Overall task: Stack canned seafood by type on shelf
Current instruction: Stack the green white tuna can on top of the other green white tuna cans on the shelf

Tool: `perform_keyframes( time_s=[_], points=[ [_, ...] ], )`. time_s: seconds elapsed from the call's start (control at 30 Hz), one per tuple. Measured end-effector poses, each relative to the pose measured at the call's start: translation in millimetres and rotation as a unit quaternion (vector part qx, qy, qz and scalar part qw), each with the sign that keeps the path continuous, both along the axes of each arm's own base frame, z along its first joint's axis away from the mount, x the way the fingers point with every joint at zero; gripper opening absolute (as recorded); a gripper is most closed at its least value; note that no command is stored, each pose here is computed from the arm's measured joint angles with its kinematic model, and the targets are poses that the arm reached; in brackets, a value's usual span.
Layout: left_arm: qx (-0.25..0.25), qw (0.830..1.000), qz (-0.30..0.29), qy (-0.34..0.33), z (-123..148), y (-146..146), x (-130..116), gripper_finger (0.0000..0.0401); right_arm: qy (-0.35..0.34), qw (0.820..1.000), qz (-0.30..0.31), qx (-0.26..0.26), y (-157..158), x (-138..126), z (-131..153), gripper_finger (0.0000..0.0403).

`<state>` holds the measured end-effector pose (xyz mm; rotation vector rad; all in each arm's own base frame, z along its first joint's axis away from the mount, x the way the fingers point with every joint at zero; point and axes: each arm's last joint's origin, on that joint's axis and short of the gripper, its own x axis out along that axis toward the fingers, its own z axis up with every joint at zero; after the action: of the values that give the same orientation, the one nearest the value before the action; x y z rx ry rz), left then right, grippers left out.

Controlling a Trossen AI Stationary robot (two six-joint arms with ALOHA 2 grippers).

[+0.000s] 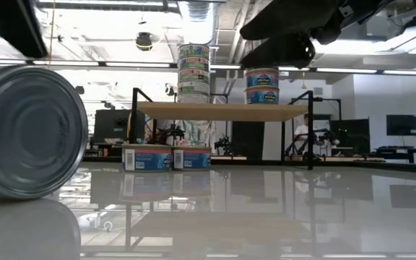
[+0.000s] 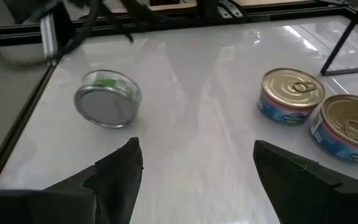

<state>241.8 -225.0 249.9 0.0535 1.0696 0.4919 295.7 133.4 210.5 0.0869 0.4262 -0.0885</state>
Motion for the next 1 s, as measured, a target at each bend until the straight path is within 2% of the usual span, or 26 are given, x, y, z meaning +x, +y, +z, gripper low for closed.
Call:
perform_keyframes(
  time_s=[0.07,0.2,0.37,0.5,0.63,0.77,1.0],
  points=[
    [-0.018,0.999,0.027,-0.008,17,0,-4,0.0087,0.0,1.0,0.004,0.0,2,-1,0,0.0329],
    [-0.101,0.991,0.039,-0.084,39,-14,1,0.0157,0.001,1.0,0.014,-0.001,7,-3,0,0.0329],
    [-0.159,0.977,0.06,-0.131,37,-21,14,0.0249,-0.003,1.0,0.026,-0.011,12,-5,1,0.0329],
    [-0.154,0.967,0.149,-0.137,24,0,24,0.0304,-0.003,0.999,0.038,-0.011,15,-7,1,0.0329],
    [-0.168,0.958,0.186,-0.137,10,17,39,0.0325,-0.004,0.998,0.053,-0.02,21,-10,1,0.0329],
    [-0.197,0.956,0.189,-0.111,-5,29,51,0.0327,-0.003,0.998,0.059,-0.024,23,-11,1,0.0329],
    [-0.202,0.957,0.197,-0.068,-22,37,48,0.0327,-0.001,0.998,0.062,-0.033,23,-11,1,0.0329]
  ],
)
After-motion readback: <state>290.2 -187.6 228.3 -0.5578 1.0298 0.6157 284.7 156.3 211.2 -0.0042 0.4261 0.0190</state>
